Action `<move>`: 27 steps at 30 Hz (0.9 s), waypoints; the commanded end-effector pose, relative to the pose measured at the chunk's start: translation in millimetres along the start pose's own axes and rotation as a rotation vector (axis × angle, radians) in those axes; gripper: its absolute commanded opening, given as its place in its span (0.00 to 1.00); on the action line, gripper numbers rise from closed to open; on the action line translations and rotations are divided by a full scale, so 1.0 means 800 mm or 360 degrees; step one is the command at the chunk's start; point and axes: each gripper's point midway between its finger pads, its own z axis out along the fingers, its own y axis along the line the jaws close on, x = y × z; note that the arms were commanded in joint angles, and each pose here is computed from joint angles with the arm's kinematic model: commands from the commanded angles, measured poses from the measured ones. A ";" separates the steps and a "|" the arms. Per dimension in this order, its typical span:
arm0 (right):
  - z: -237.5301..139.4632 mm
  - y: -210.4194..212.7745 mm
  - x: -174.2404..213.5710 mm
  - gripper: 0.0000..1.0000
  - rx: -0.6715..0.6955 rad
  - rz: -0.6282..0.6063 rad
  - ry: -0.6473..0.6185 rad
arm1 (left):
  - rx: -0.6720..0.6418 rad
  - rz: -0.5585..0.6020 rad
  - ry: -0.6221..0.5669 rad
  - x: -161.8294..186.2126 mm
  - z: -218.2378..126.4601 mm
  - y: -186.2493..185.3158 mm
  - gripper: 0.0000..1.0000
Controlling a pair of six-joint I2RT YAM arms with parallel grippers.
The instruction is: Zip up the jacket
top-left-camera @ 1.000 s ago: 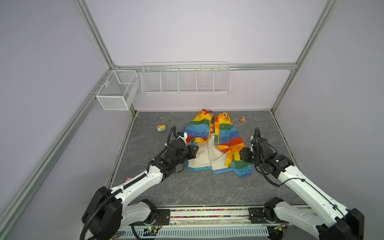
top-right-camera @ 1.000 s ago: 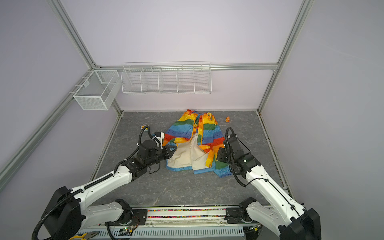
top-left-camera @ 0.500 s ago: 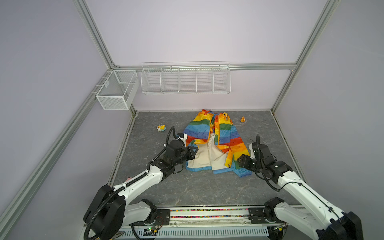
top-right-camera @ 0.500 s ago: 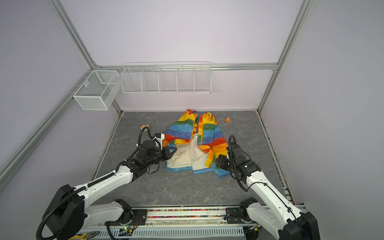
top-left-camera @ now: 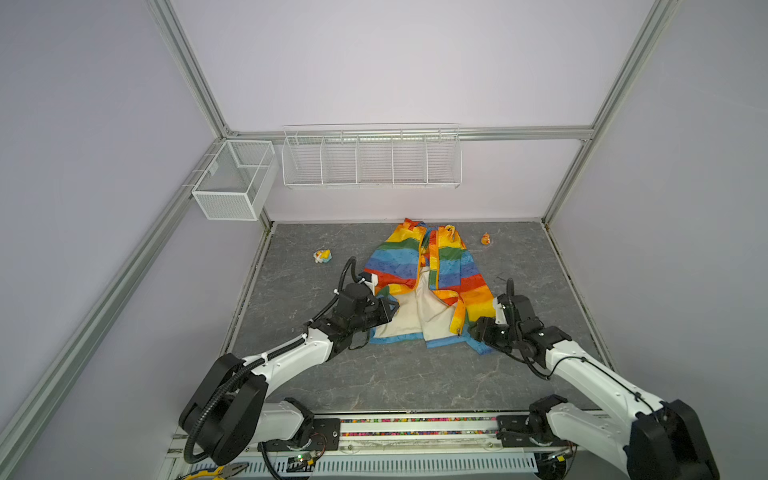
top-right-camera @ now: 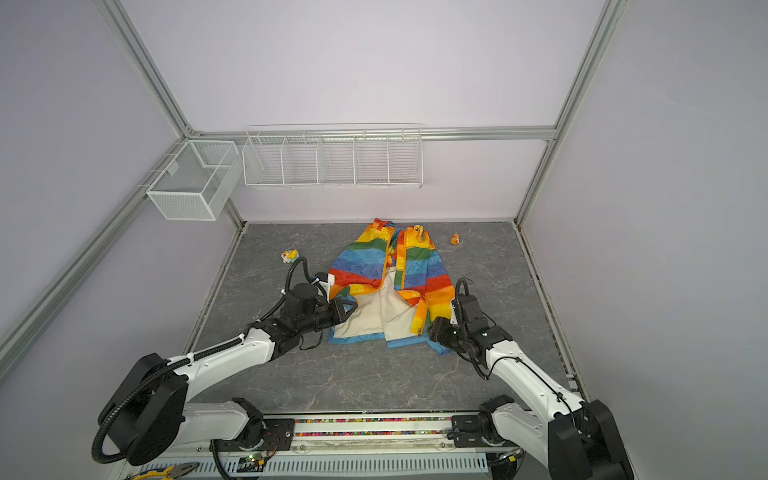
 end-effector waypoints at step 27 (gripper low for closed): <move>0.064 0.007 0.005 0.55 -0.0258 -0.0004 0.0139 | 0.0109 -0.0104 0.0148 0.021 0.022 -0.009 0.00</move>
